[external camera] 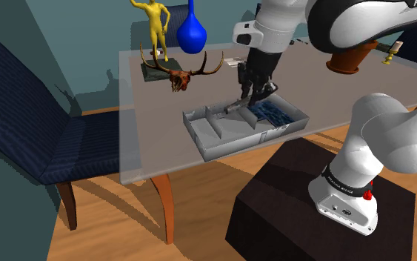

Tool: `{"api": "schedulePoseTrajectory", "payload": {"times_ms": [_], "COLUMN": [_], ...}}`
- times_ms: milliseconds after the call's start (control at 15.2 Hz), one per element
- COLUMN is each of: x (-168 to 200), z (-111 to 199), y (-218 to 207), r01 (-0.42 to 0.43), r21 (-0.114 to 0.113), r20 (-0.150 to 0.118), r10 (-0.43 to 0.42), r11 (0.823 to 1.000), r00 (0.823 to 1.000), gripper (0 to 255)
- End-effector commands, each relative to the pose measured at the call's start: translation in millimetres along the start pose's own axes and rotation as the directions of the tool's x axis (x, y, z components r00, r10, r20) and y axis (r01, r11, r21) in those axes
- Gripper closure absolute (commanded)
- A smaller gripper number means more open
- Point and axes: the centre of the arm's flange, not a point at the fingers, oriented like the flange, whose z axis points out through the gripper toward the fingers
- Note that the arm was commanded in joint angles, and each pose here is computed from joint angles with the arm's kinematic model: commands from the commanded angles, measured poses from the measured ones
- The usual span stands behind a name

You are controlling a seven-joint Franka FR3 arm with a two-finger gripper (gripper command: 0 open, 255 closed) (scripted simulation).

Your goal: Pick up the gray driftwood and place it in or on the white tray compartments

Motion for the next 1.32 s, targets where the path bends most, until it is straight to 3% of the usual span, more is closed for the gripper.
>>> {"api": "schedulePoseTrajectory", "payload": {"times_ms": [0, 330, 858, 924, 1254], "x": [1, 2, 2, 2, 2], "z": [10, 39, 39, 39, 39], "y": [-2, -7, -7, -7, -7], "r01": [0.000, 0.000, 0.000, 0.000, 0.000], "r21": [0.000, 0.000, 0.000, 0.000, 0.000], "r20": [0.000, 0.000, 0.000, 0.000, 0.000], "r10": [0.000, 0.000, 0.000, 0.000, 0.000], "r11": [1.000, 1.000, 1.000, 1.000, 1.000], "r00": [1.000, 1.000, 1.000, 1.000, 1.000], "gripper": [255, 255, 255, 0, 0]}}
